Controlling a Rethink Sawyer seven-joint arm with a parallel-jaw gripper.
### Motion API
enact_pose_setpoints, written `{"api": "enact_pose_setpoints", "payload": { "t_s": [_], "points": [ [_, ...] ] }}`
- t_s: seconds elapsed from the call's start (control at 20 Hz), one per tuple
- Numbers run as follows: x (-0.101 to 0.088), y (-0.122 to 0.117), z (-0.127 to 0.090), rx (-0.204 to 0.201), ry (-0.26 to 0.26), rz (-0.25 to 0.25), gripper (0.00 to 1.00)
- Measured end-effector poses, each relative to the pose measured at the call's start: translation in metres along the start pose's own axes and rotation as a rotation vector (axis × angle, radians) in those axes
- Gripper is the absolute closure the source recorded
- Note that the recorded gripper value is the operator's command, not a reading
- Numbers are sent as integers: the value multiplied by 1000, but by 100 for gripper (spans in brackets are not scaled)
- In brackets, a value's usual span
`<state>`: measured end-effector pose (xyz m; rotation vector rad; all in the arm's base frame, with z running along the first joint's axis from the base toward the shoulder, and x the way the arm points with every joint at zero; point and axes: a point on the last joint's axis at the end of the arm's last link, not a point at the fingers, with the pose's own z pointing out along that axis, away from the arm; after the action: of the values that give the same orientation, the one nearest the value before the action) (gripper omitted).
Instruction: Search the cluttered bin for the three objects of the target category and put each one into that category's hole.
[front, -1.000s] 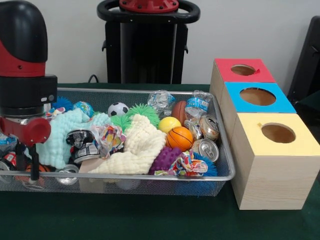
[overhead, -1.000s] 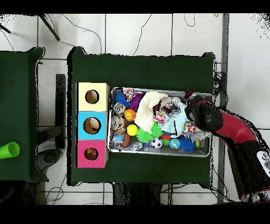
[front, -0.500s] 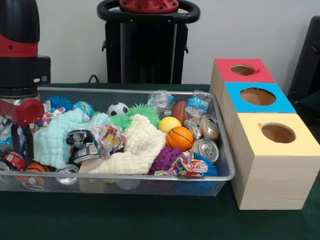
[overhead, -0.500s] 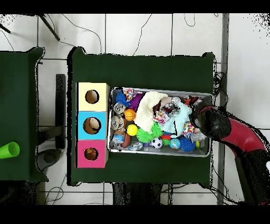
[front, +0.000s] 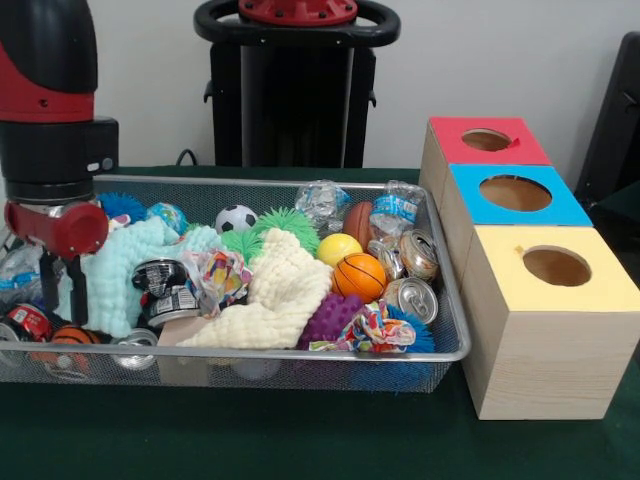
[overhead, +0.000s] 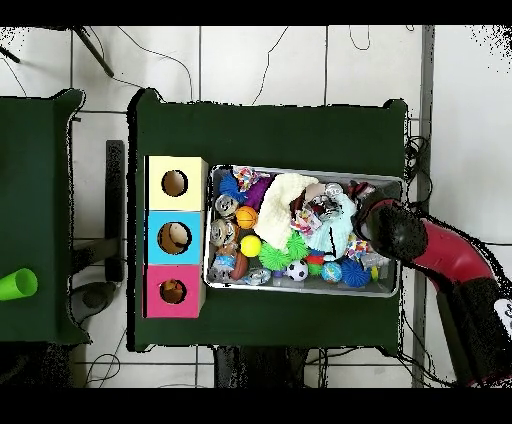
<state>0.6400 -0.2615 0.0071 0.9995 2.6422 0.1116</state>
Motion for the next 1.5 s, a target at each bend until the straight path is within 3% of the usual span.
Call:
{"api": "enact_pose_setpoints", "payload": {
  "t_s": [0.4, 0.85, 1.1, 1.2, 1.5],
  "points": [
    [27, 13, 15, -21, -47, -30, 0],
    [60, 3, 36, -47, -62, -9, 0],
    [54, -14, 39, -57, -78, 31, 0],
    [43, -33, 36, -66, -86, 77, 0],
    [32, -69, 29, -51, -77, 138, 0]
  ]
}}
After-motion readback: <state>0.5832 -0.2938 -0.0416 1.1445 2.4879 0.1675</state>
